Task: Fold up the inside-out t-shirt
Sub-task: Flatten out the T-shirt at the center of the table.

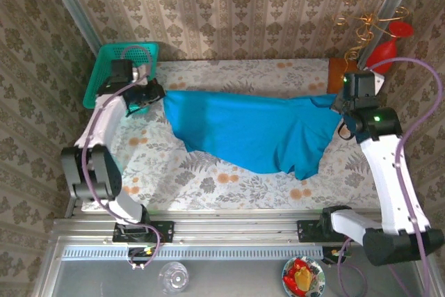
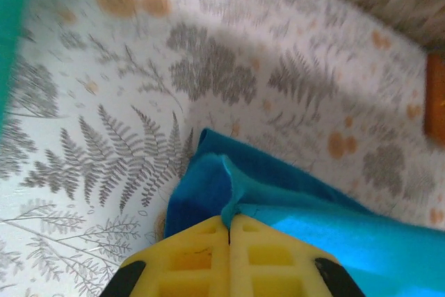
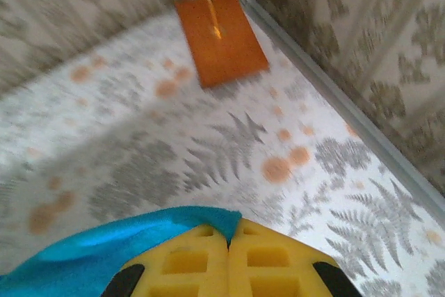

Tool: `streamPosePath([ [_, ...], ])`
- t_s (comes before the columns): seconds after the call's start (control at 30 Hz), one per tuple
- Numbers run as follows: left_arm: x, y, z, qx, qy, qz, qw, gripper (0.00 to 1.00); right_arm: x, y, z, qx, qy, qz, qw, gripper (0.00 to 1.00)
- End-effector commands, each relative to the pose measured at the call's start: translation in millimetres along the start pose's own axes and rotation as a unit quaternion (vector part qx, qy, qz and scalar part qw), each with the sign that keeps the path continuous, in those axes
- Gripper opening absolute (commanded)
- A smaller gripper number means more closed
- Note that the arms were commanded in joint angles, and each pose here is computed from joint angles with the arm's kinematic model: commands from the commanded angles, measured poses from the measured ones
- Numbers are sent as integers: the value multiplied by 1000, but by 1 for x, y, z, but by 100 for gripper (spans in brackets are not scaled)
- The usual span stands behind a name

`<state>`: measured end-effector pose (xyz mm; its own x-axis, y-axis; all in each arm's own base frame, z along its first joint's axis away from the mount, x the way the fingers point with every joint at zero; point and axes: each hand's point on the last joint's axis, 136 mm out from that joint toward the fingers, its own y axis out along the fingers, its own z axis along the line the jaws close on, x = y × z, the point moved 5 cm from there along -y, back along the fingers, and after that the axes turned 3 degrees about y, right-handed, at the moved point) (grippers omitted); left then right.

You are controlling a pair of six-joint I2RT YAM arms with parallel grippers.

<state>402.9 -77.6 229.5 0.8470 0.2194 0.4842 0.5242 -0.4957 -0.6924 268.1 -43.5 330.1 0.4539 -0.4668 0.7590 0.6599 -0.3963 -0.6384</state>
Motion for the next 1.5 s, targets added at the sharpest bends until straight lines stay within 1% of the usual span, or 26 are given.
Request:
streamPosePath([
  [0.0, -12, 24, -13, -7, 41, 52, 998, 6, -7, 13, -11, -3, 23, 9, 1000, 0],
  [0.1, -20, 38, -19, 3, 60, 66, 996, 7, -17, 23, -22, -9, 33, 21, 999, 0],
  [0.23, -24, 36, -25, 4, 67, 59, 996, 4, -22, 22, -30, 0, 39, 28, 999, 0],
  [0.33, -22, 23, -28, 10, 71, 38, 997, 2, -19, 15, -30, 22, 47, 27, 998, 0],
  [0.5, -20, -10, -38, 10, 78, 7, 997, 0, -12, -4, -26, 61, 53, 24, 996, 0],
  [0.63, -31, -38, -48, -9, 78, -23, 997, 0, -11, -22, -34, 60, 57, 7, 997, 0],
  [0.73, -56, -52, -50, -23, 74, -22, 997, 0, -15, -30, -46, 40, 58, -6, 997, 0],
  [0.87, -117, -52, -32, -14, 45, 27, 999, 0, -40, -24, -60, 12, 57, 5, 998, 0],
  [0.93, -154, -46, -20, -6, 25, 59, 998, 1, -60, -14, -71, -16, 50, 20, 998, 0],
  [1.03, -205, -32, -6, -3, -10, 105, 994, 3, -82, 0, -82, -49, 40, 39, 997, 0],
  [1.1, -231, -27, 0, 0, -31, 128, 991, 6, -90, 6, -85, -58, 37, 50, 996, 0],
  [1.17, -248, -26, 5, 14, -46, 142, 989, 14, -94, 9, -86, -61, 35, 56, 996, 0],
  [1.2, -254, -27, 8, 25, -52, 145, 988, 20, -94, 10, -86, -61, 33, 57, 996, 0],
  [1.23, -258, -28, 11, 34, -55, 144, 987, 25, -94, 10, -86, -61, 34, 56, 996, 0],
  [1.33, -257, -34, 16, 56, -56, 128, 989, 36, -91, 11, -84, -59, 32, 55, 996, 0],
  [1.4, -254, -35, 17, 64, -49, 124, 989, 38, -91, 13, -83, -57, 31, 58, 996, 0],
  [1.47, -250, -33, 16, 65, -42, 125, 989, 39, -91, 13, -82, -54, 32, 60, 996, 0],
])
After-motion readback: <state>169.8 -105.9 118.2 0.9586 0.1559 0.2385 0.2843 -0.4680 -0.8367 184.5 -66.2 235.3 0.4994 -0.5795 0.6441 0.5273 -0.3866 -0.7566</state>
